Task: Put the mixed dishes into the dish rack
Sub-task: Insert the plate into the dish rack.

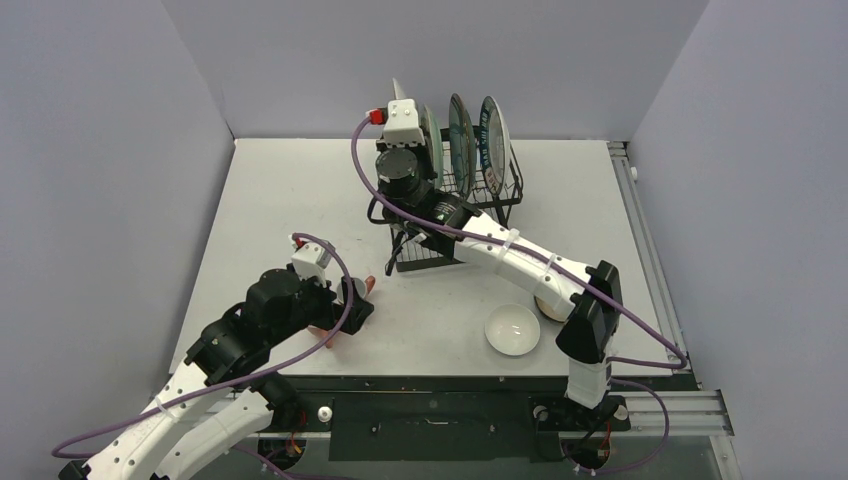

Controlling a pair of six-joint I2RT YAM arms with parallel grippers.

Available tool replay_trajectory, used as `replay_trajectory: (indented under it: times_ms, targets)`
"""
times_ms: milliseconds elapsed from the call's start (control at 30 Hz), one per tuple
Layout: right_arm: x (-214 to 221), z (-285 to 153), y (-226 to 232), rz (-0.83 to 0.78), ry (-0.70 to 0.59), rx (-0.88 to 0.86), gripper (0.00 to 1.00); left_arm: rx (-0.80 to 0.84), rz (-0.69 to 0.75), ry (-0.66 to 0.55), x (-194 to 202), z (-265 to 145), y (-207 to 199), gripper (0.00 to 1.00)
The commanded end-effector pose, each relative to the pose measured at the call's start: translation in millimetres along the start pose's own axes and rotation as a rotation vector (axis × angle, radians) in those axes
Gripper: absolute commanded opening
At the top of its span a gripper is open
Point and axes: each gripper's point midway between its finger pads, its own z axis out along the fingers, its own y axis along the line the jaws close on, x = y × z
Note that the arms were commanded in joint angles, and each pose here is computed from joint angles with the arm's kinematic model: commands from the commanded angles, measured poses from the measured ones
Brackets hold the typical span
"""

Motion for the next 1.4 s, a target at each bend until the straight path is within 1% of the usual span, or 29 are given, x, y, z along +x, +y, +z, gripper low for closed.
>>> replay_trajectory:
  times_ms: [0,700,1367]
  targets:
    - [-66,-7,-29,0.243,-0.122,0.031,0.00,0.033,0.006,-0.053,-15,1,-7,0.96]
    - [-38,-6,-22,0.216,-0.083,0.029,0.00,0.033,0.001,-0.054,-15,2,-6,0.96]
    - [-21,-15,-20,0.268,-0.043,0.020,0.00,0.036,0.001,-0.058,-16,1,-7,0.96]
